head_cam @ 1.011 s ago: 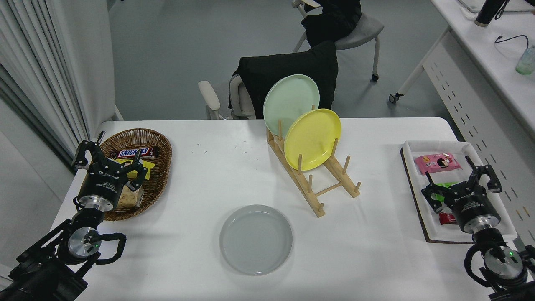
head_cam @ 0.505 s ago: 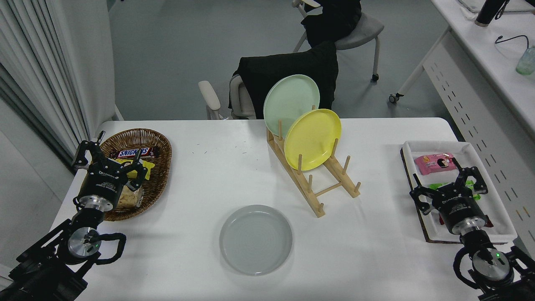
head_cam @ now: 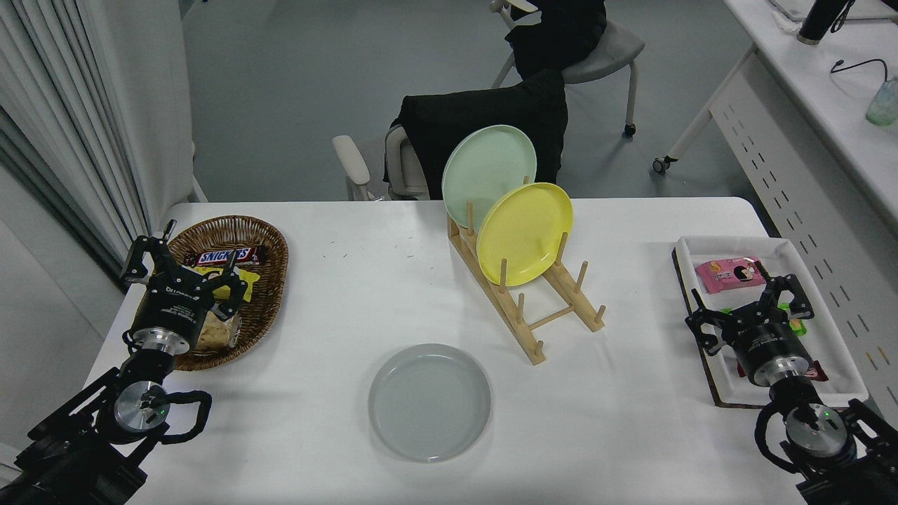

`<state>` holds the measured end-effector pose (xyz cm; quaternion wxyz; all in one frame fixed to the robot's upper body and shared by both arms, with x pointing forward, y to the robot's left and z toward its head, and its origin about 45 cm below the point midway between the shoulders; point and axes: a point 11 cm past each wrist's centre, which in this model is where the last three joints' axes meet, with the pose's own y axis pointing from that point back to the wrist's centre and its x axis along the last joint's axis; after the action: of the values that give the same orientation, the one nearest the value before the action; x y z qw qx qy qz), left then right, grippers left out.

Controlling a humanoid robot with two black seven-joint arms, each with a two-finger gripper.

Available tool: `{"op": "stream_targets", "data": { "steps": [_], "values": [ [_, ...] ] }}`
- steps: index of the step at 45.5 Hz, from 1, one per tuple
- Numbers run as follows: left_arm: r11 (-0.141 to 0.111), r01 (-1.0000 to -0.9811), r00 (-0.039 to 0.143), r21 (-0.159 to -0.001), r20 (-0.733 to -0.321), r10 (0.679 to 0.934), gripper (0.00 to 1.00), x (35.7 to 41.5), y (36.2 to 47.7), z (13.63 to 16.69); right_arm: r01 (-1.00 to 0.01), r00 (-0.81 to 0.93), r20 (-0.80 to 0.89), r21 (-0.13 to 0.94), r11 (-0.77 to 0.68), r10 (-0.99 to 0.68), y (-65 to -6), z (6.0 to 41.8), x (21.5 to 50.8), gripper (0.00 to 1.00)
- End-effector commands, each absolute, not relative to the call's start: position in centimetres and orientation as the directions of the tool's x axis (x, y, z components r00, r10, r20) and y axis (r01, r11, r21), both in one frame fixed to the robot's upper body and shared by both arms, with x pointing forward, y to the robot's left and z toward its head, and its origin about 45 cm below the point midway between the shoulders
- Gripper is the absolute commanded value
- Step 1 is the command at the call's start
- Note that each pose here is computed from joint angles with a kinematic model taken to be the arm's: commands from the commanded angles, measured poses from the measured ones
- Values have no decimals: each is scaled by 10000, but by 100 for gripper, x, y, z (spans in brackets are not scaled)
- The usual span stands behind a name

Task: Place the plate on the table

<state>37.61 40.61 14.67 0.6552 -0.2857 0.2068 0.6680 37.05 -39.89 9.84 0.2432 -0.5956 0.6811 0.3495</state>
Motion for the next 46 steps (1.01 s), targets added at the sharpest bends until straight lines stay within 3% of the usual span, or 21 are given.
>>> {"op": "stream_targets", "data": {
  "steps": [1, 46],
  "values": [
    [-553, -9937, 218, -973, -6529, 7572, 98, 3762, 4061, 1467, -9843, -1441, -7487, 1756, 159, -6470, -3802, 1126, 3792, 100],
    [-563, -9935, 218, -985, -6529, 7572, 98, 3762, 4062, 1468, -9876, -568, -7155, 1426, -659, -6963, -3652, 1208, 3788, 100]
  ]
}}
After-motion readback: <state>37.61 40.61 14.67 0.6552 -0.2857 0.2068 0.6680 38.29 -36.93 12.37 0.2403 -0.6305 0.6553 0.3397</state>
